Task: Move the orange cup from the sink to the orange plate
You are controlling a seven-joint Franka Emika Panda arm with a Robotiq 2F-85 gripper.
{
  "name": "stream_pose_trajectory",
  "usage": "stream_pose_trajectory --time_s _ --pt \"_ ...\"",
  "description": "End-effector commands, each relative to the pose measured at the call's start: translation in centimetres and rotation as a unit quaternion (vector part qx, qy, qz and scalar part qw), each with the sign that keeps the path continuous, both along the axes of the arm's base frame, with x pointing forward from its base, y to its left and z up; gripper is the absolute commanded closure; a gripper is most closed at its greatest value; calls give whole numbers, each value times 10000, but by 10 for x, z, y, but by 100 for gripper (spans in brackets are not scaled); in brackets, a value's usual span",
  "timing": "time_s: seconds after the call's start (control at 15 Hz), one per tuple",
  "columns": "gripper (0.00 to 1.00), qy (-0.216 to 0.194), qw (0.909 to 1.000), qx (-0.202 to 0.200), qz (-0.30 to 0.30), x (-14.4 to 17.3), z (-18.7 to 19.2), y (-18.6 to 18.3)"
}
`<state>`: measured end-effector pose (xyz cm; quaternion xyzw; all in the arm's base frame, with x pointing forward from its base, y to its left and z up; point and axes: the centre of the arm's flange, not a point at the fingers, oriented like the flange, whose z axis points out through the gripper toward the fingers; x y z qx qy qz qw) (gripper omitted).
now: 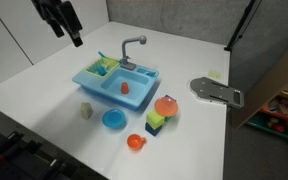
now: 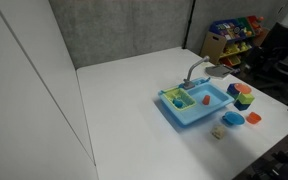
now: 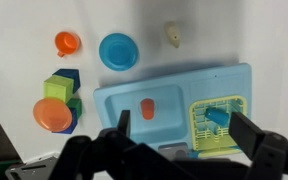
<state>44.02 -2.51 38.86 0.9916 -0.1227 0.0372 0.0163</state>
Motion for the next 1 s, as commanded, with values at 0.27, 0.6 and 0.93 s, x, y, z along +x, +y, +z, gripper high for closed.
stream_pose_trajectory --time_s 0.27,0.6,0.93 --pt "0 -80 9973 -543 -487 18 -26 -45" --pt "0 -13 9957 -653 -650 47 -50 -57" --pt "0 138 9937 -678 -882 84 -77 -67"
